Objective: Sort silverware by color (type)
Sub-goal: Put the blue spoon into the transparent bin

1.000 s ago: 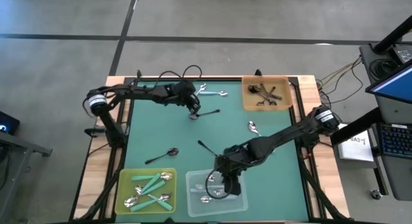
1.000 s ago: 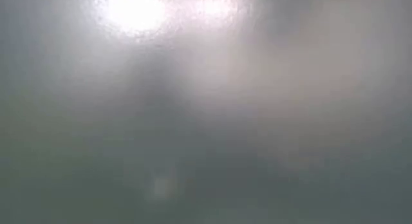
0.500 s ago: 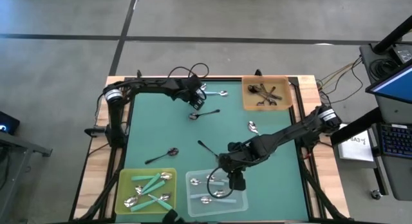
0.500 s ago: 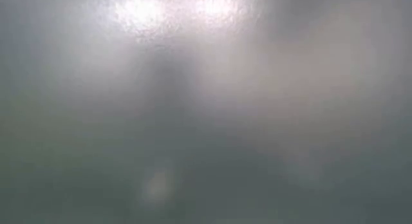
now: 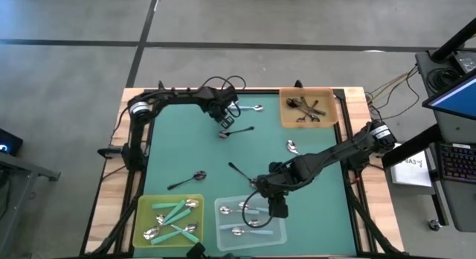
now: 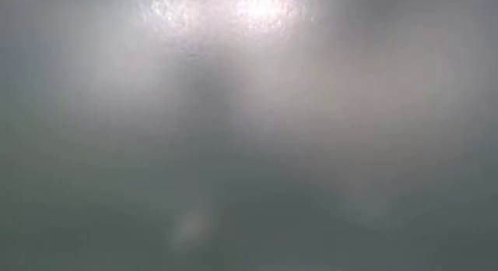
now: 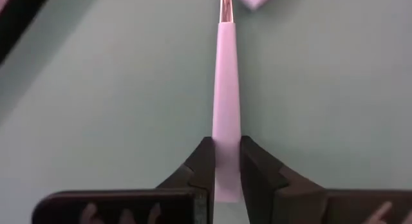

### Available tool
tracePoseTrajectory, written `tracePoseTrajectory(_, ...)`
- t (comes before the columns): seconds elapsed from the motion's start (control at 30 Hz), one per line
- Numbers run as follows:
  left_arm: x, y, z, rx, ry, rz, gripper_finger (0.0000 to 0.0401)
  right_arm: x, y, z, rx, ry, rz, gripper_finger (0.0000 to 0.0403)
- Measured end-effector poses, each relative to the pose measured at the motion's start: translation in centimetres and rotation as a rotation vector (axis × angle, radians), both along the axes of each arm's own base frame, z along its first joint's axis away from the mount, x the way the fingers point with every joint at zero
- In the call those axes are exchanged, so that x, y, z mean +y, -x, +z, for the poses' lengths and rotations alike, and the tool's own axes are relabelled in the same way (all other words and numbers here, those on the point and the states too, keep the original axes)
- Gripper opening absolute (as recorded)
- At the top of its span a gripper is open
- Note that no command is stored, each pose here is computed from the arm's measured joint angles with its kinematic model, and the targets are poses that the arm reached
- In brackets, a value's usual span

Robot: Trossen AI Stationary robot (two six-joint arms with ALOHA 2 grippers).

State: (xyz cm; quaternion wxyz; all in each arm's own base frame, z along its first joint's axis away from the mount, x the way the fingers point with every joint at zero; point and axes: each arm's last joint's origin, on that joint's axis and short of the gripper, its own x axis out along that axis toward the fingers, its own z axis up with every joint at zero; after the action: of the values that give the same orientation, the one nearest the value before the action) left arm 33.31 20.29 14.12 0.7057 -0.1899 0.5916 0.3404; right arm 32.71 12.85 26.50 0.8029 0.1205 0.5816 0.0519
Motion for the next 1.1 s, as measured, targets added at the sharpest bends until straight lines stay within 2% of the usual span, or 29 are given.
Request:
tracePoseTrajectory(0.17,-0.1,0.2,0.3,-0.002,0.015,-0.021,0.0028,0.0,-0.1,0.2,-0.002,0.001,-0.017,0.0176)
tracePoseTrajectory(0.3,-0.3,0.4,1.6,-0.025,0.007,-0.037,0.0028,-1.0,-0.2,0.6,-0.057,0.110,-0.100,0.0176)
tracePoseTrajectory(0.43,-0.5,0.9,4.3,-0.092,-0.048,-0.050,0.0004,-3.1,-0.6,1.1,-0.137,0.269,-0.259,0.0176)
tracePoseTrajectory(0.53,-0.7,1.5,6.3,-0.159,-0.096,-0.053,0.0005,-5.1,-1.2,1.2,-0.186,0.371,-0.403,0.0176)
tracePoseTrajectory(0.67,-1.4,2.6,8.9,-0.251,-0.159,-0.055,0.0004,-7.7,-2.2,1.3,-0.244,0.383,-0.519,0.0176)
tracePoseTrajectory(0.77,-2.2,4.2,9.0,-0.240,-0.157,-0.065,0.0003,-9.1,-2.5,0.8,-0.225,0.352,-0.532,0.0176)
tracePoseTrajectory(0.9,-3.2,5.9,7.8,-0.261,-0.161,-0.057,0.0002,-10.6,-2.3,0.0,-0.187,0.372,-0.542,0.0176)
tracePoseTrajectory(1.0,-3.5,6.1,6.5,-0.350,-0.152,-0.052,0.0001,-12.3,-2.3,-0.4,-0.175,0.379,-0.557,0.0176)
tracePoseTrajectory(1.1,-3.4,5.6,5.8,-0.438,-0.133,-0.076,0.0002,-13.9,-2.3,-0.6,-0.156,0.329,-0.568,0.0176)
